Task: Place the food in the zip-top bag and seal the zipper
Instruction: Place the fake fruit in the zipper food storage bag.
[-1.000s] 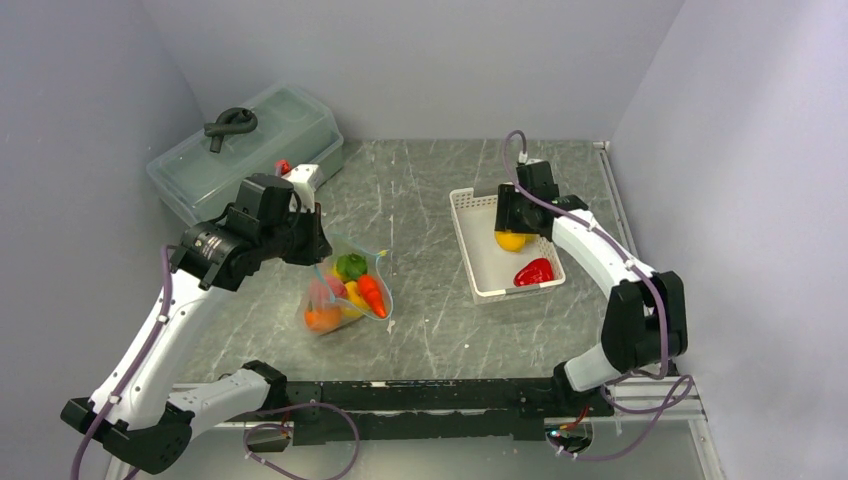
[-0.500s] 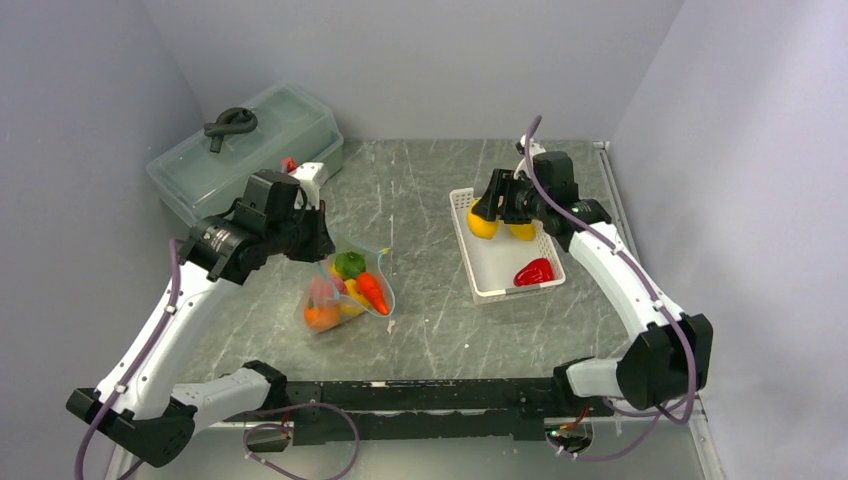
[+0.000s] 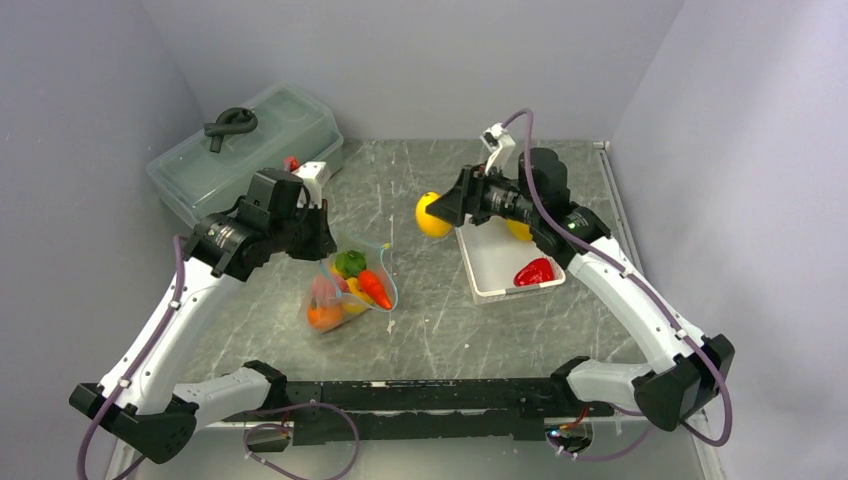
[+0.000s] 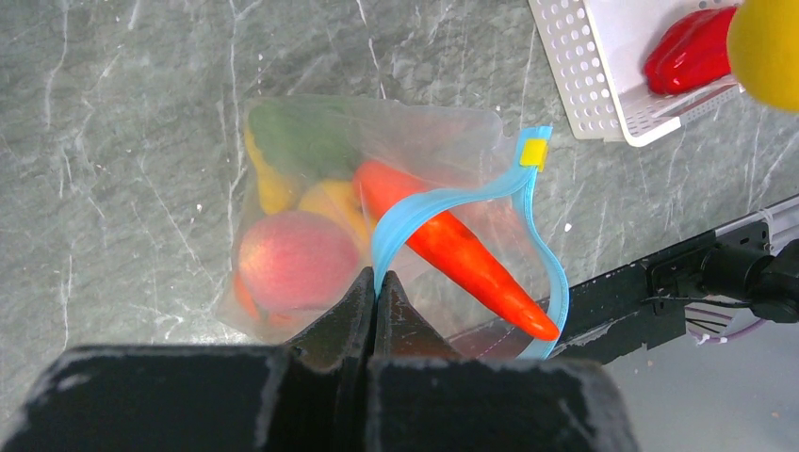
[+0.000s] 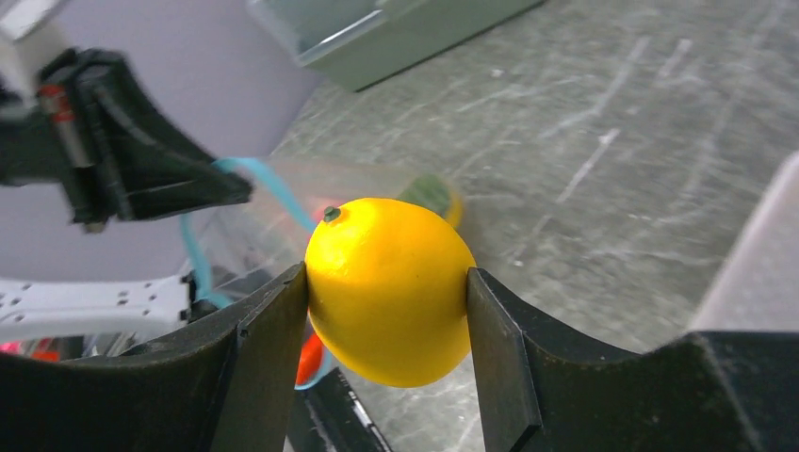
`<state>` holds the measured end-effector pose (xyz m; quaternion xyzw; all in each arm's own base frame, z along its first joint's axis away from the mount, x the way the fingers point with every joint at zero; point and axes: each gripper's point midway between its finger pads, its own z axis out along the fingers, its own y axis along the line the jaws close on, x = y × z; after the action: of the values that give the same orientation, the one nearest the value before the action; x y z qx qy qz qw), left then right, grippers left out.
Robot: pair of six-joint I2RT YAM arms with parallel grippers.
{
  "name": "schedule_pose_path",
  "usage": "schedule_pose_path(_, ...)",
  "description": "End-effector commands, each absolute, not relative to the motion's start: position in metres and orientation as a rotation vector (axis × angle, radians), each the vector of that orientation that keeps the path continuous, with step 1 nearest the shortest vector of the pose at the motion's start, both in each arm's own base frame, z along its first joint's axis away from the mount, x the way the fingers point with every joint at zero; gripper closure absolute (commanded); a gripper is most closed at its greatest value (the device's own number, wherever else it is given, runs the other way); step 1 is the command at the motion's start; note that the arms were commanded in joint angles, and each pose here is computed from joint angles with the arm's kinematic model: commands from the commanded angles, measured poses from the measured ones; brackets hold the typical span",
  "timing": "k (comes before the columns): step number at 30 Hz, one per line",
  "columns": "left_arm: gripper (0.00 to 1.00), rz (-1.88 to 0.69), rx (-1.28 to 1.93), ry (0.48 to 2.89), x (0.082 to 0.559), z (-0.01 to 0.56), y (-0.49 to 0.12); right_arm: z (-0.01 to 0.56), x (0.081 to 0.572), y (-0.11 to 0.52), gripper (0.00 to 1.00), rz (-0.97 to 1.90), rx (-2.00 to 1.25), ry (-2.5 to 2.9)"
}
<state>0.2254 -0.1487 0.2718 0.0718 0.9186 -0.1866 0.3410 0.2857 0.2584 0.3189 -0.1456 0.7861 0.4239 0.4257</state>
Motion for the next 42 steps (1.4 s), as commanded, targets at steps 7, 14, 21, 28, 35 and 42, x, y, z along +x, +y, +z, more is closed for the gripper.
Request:
schedule_pose_path(7, 1.0, -0.536, 0.185, 2.324, 0.234, 0.288, -0.158, 0.391, 0.238, 0.315, 0.69, 1.306, -0.535, 1.713)
schedule_pose_path(14, 1.0, -0.539, 0.182, 2.321, 0.234, 0.289, -0.158, 0.384, 0.217, 0.348, 0.69, 1.378, -0.636, 1.724)
schedule_pose_path(21, 1.0, -0.54, 0.184, 2.321, 0.234, 0.29, -0.158, 0.366, 0.203, 0.376, 0.69, 1.409, -0.72, 1.768)
schedule_pose_path(28, 1.0, -0.541, 0.182, 2.32, 0.234, 0.29, -0.158, 0.334, 0.202, 0.397, 0.68, 1.346, -0.764, 1.862)
schedule_pose_path(35, 1.0, -0.543, 0.181, 2.322, 0.234, 0.29, -0.159, 0.3, 0.213, 0.409, 0.63, 1.252, -0.758, 1.961)
schedule_pose_path(42, 1.0, -0.544, 0.184, 2.324, 0.233, 0.291, -0.158, 0.281, 0.227, 0.415, 0.47, 1.157, -0.722, 2.022)
